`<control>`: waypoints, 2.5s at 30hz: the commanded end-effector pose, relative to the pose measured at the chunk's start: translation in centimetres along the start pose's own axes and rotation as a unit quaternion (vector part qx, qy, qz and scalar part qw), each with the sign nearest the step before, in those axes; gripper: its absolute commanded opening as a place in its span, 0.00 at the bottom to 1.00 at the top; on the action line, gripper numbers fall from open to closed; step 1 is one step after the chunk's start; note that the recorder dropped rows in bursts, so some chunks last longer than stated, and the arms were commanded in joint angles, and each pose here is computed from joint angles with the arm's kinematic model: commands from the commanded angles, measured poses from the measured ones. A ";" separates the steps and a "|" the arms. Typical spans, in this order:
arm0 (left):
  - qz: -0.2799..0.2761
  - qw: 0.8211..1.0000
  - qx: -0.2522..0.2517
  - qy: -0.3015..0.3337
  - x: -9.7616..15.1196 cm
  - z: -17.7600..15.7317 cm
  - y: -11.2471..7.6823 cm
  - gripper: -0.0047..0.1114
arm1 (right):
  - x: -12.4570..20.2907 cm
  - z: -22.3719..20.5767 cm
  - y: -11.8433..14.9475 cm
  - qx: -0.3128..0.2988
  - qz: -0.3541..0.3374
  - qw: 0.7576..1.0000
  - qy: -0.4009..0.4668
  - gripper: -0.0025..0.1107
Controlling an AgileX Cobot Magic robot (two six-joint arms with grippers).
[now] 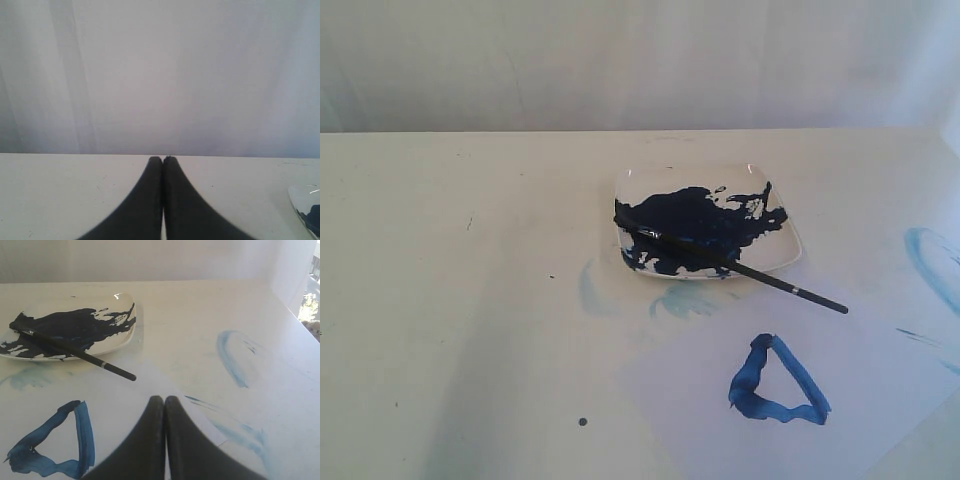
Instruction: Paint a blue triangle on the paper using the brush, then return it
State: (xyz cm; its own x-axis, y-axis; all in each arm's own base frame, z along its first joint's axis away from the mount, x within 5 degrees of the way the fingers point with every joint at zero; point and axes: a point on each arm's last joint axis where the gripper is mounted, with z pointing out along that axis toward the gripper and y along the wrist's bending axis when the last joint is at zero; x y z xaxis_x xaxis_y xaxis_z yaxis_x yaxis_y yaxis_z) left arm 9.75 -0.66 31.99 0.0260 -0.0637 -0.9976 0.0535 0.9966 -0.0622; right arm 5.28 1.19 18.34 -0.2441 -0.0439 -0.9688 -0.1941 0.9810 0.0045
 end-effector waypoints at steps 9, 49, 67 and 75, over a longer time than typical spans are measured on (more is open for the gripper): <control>0.012 0.997 -0.062 0.032 4.5 -1.3 1.6 0.04 | 0.0 0.0 0.0 0.004 -0.001 1.000 -0.002 0.02; 0.092 0.972 0.029 0.212 15.5 -5.2 0.5 0.04 | 0.0 0.0 0.0 0.002 0.002 1.000 -0.002 0.02; 0.087 0.971 -0.038 0.218 15.5 -5.3 1.7 0.04 | 0.0 0.0 0.0 0.002 0.002 1.000 -0.002 0.02; 0.093 0.971 -0.016 0.218 15.5 -5.2 1.5 0.04 | 0.0 0.0 0.0 0.002 0.002 1.000 -0.002 0.02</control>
State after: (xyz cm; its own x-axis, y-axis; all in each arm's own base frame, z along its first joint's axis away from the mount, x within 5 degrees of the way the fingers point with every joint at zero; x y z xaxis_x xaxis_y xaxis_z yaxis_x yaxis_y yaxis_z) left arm 5.01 0.19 16.41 -0.3938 0.1402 -0.9085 0.0448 0.9901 0.1333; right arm 5.27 1.21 18.31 -0.2483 -0.0390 -0.9679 -0.1950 0.9807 0.0105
